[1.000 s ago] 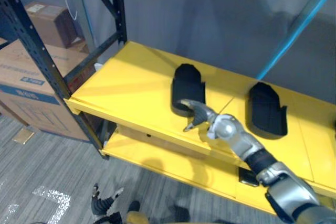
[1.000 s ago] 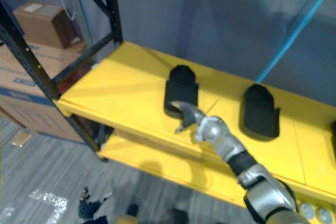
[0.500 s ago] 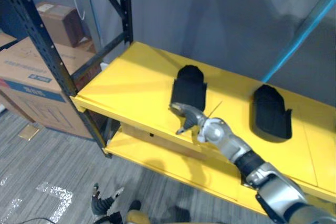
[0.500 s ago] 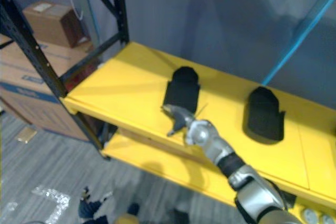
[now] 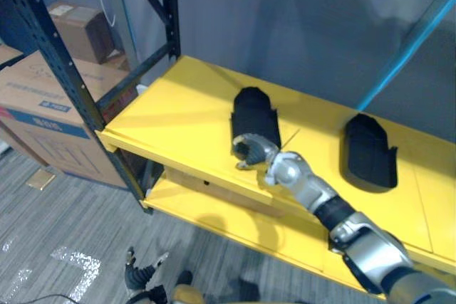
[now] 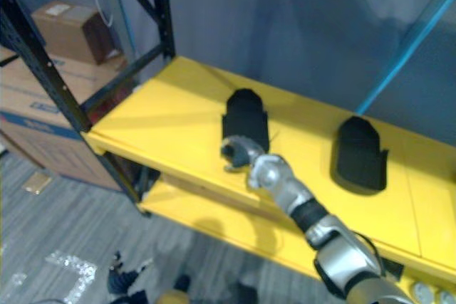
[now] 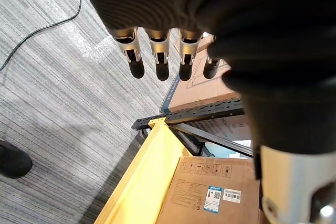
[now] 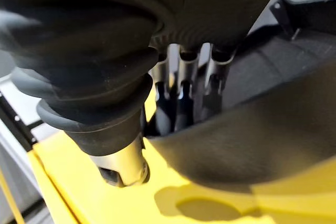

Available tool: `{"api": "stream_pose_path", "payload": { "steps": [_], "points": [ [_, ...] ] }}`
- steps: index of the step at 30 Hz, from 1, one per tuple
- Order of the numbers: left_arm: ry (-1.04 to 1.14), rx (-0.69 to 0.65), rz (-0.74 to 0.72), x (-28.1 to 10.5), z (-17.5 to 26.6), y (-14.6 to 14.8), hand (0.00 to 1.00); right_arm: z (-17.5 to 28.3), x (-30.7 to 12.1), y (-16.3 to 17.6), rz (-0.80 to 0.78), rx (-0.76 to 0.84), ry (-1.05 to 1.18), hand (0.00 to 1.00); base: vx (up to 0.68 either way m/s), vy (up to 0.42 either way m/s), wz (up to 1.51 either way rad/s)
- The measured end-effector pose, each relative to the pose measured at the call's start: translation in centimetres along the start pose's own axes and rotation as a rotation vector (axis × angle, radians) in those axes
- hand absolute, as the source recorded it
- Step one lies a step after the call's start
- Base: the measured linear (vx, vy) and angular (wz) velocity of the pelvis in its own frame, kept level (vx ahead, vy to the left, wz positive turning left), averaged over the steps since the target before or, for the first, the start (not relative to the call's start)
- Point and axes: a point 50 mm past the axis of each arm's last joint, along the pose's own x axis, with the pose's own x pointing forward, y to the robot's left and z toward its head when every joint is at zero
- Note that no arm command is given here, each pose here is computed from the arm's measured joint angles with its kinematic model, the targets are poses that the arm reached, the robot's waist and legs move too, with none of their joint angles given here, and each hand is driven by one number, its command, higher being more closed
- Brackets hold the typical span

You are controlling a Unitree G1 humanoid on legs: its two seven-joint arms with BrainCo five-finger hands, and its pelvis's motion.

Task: Walk over and take plastic housings, then place them on the shelf

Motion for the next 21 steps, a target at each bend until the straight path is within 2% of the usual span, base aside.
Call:
{"api": "stream_pose_path", "payload": {
  "steps": [14,21],
  "points": [
    [0.000,-0.001,0.001,0.0,0.0,0.0,0.00,-0.7,0.0,0.6,0.011,0.015,0.039,1.00,0.00,0.000,0.00],
    [0.000,0.000,-0.006,0.0,0.0,-0.2,0.00,-1.3,0.5,0.0,-0.122,0.207,0.148,1.00,0.00,0.003,0.00]
  ]
}}
